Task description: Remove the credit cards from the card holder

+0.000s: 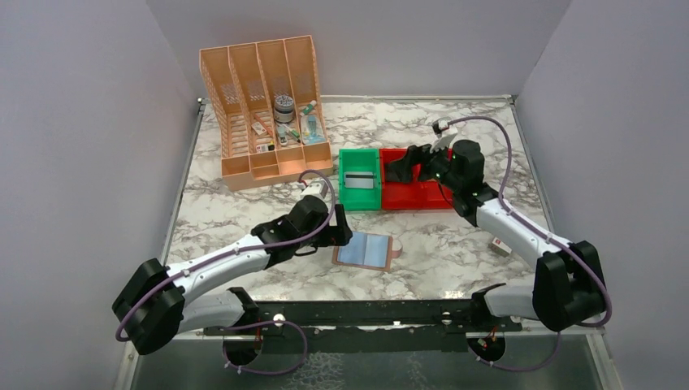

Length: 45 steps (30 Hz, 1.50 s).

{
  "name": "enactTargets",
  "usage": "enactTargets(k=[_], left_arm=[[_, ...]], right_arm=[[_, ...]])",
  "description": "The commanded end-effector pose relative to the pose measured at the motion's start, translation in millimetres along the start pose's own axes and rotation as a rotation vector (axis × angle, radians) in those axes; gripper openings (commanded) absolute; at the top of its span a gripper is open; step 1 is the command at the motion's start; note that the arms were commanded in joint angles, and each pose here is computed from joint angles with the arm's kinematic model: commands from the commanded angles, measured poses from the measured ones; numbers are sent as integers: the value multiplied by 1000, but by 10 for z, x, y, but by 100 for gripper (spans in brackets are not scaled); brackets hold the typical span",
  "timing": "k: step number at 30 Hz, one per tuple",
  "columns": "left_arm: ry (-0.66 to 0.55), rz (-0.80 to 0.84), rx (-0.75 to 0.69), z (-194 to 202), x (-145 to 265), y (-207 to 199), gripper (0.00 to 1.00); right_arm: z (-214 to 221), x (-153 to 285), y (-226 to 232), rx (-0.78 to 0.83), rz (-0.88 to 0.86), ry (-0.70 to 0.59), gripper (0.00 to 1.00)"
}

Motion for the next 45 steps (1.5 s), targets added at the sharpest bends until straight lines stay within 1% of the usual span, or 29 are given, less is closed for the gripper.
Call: enactTargets(k=[1, 3, 5, 7, 9, 11, 14, 19, 25, 28, 30, 33, 35, 36, 37, 39, 42, 44, 45], left_arm=[[31, 96, -19, 43, -43, -92, 93], [49, 108, -22, 73, -62, -104, 91], [62, 119, -25, 100, -85, -113, 90], [78, 128, -33, 113, -108, -128, 87], [93, 135, -37, 125, -131, -141, 85], [112, 131, -38, 140, -156, -144, 83], [127, 138, -37, 155, -187, -159, 81], [153, 138, -39, 187, -237, -163, 79], [166, 152, -39, 203, -280, -186, 73], [176, 162, -40, 217, -308, -198, 69], [182, 165, -42, 227, -326, -203, 66], [197, 167, -45, 257, -360, -201, 63], [209, 171, -45, 284, -385, -201, 61], [217, 169, -44, 306, -404, -194, 60], [222, 169, -43, 319, -416, -192, 56], [229, 171, -39, 347, -436, -188, 46], [223, 194, -30, 355, -443, -213, 38], [216, 206, -26, 337, -446, -234, 33], [212, 211, -25, 328, -445, -246, 30]], right_arm=[[619, 184, 202, -492, -57, 301, 95], [830, 328, 322, -574, -150, 371, 83], [1042, 464, 393, -654, -161, 430, 72], [1263, 571, 422, -705, -94, 502, 66], [1412, 635, 463, -702, -46, 548, 63], [1518, 675, 531, -697, -26, 583, 58], [1637, 697, 629, -679, -5, 634, 53], [1798, 715, 580, -659, 102, 689, 46], [1870, 777, 514, -638, 157, 703, 45], [1921, 773, 511, -632, 141, 717, 42], [1934, 737, 561, -642, 86, 733, 38], [1952, 684, 616, -681, 37, 738, 30], [1973, 654, 612, -696, 39, 738, 29], [1989, 640, 600, -699, 53, 744, 28], [2000, 624, 592, -699, 63, 750, 26], [1995, 603, 618, -706, 36, 752, 14], [1959, 590, 720, -741, -73, 744, 2], [1936, 585, 797, -763, -151, 755, 1], [1938, 576, 810, -774, -163, 759, 1]])
Point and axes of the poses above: each gripper's point midway between its finger pads, its own x axis back along the fingers, its own y axis along the line the jaws close on, z = x × y, the point moved 6 cm from there along x, back along the fingers, and after that the axes turned 13 degrees about -x, right-handed, at the moved point
